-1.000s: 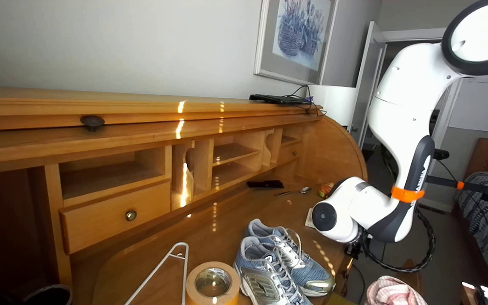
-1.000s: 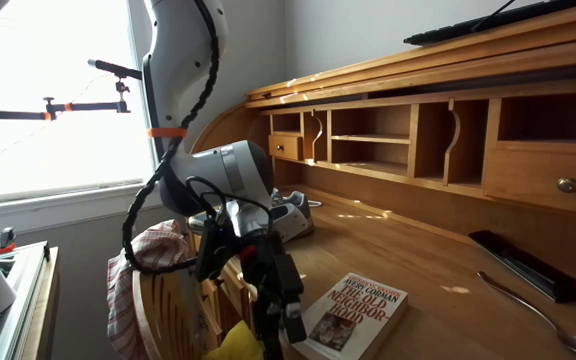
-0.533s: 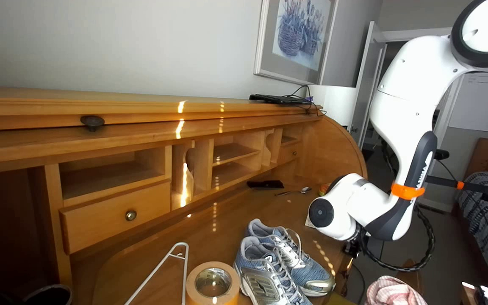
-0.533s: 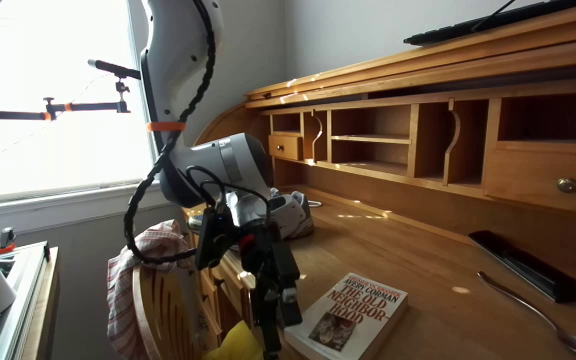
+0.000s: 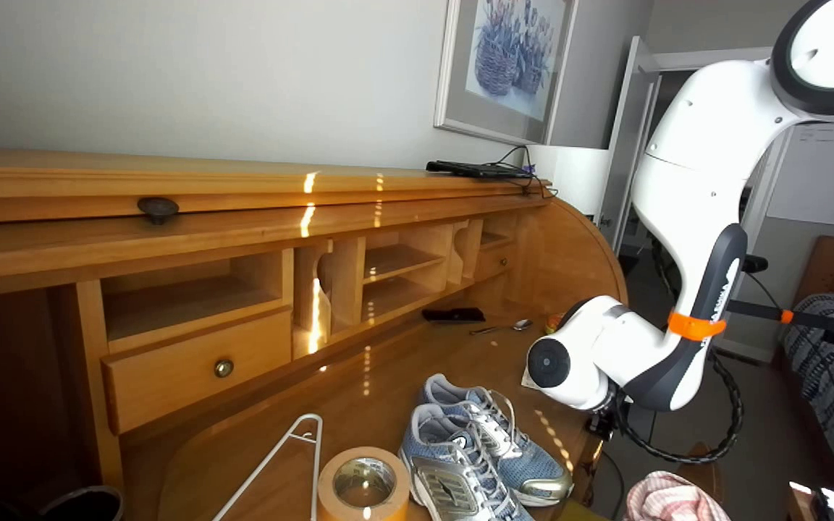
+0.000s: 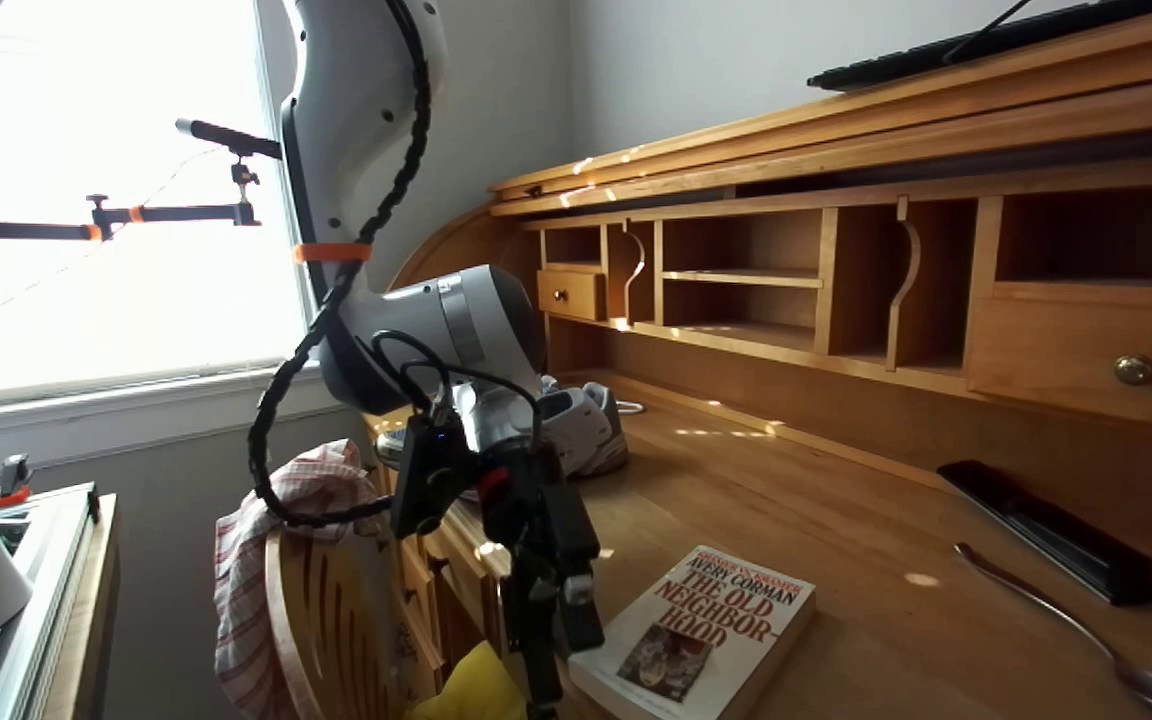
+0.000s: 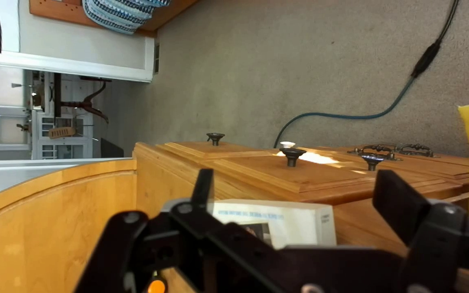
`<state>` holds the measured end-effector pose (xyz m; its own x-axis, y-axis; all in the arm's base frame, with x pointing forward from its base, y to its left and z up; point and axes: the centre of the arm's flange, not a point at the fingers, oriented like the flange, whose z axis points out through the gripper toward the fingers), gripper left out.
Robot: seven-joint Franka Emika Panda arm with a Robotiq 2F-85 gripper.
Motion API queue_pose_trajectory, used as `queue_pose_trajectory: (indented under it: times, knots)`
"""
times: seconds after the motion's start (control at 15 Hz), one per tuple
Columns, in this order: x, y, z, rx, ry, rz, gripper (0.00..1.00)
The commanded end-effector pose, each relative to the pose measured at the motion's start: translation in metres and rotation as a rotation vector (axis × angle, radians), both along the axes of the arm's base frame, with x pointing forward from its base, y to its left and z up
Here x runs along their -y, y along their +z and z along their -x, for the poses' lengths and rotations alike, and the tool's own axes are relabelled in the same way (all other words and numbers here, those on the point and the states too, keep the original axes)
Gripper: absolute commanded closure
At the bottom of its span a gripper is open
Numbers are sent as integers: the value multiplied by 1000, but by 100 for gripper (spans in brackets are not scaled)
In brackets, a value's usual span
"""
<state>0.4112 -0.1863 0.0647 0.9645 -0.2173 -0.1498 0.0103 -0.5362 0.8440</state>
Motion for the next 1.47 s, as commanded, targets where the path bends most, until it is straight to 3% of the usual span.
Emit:
queue_pose_trajectory:
  times: [0.0,1.4]
  knots:
    - [-2,13,-11,15,-13,-7,0]
    - [31,16,-10,40,-28,-39,0]
